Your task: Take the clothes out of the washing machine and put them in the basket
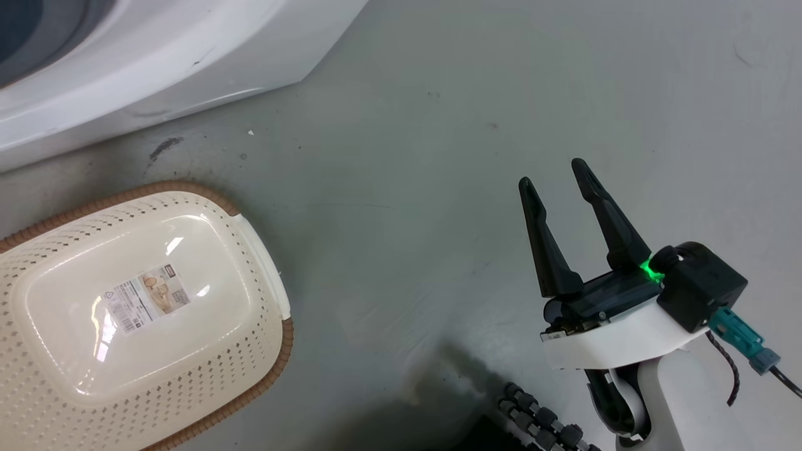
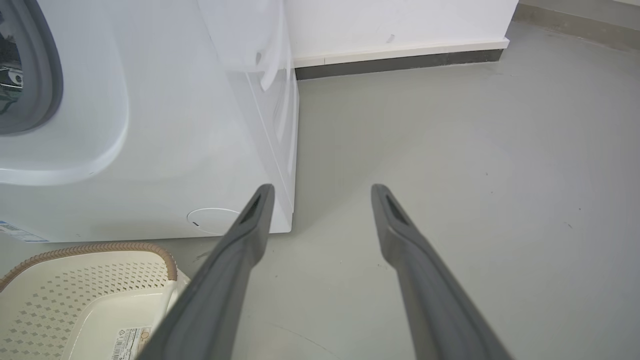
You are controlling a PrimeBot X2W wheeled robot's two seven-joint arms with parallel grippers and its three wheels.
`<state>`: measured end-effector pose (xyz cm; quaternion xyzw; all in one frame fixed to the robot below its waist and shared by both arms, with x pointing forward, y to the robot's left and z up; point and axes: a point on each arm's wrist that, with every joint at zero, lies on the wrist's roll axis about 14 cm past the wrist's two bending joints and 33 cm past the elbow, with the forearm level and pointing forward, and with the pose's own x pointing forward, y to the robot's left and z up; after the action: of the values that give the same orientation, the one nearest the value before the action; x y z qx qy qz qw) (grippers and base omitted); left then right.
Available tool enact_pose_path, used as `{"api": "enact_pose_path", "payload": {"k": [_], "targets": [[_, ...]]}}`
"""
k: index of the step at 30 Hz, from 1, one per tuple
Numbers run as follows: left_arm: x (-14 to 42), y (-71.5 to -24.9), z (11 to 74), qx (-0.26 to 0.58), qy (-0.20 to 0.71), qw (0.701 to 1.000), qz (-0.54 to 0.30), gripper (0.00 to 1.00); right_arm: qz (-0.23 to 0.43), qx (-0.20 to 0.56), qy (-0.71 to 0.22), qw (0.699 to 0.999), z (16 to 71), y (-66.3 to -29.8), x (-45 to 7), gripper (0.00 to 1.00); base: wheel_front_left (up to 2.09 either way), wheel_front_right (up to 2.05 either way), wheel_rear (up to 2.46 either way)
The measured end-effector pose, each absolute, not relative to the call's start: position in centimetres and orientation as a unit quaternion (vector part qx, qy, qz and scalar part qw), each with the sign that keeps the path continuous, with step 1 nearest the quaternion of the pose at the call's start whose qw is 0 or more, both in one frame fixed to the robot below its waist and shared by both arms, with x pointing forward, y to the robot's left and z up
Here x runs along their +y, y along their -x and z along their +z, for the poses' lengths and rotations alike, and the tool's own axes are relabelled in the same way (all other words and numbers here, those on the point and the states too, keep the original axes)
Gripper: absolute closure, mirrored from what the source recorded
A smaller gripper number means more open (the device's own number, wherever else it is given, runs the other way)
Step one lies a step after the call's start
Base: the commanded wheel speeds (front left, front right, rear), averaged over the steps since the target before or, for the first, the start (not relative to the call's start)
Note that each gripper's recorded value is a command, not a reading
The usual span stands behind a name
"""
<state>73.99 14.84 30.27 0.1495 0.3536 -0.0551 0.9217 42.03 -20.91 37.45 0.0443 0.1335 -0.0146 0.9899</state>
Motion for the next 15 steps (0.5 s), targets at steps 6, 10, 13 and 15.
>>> {"api": "enact_pose_path", "payload": {"k": [6,10,13,15], "targets": [[14.2,-74.7,33.6,0.264,-0.135,0.954,-0.049,1.0,-0.018,0.123,-0.045,0.991,38.3,-42.0,-21.1,0.0,0.0,0.0,0.0],[13.8,-74.6,36.0,0.2,-0.12,0.971,-0.048,1.0,-0.022,0.111,-0.04,0.993,39.3,-41.8,-21.5,0.0,0.0,0.0,0.0],[13.0,-73.9,37.9,0.149,-0.101,0.982,-0.053,1.0,-0.026,0.103,-0.038,0.994,40.1,-41.4,-21.8,0.0,0.0,0.0,0.0],[12.6,-73.2,39.2,0.117,-0.086,0.988,-0.056,1.0,-0.029,0.097,-0.039,0.994,40.7,-41.1,-21.8,0.0,0.0,0.0,0.0]]}}
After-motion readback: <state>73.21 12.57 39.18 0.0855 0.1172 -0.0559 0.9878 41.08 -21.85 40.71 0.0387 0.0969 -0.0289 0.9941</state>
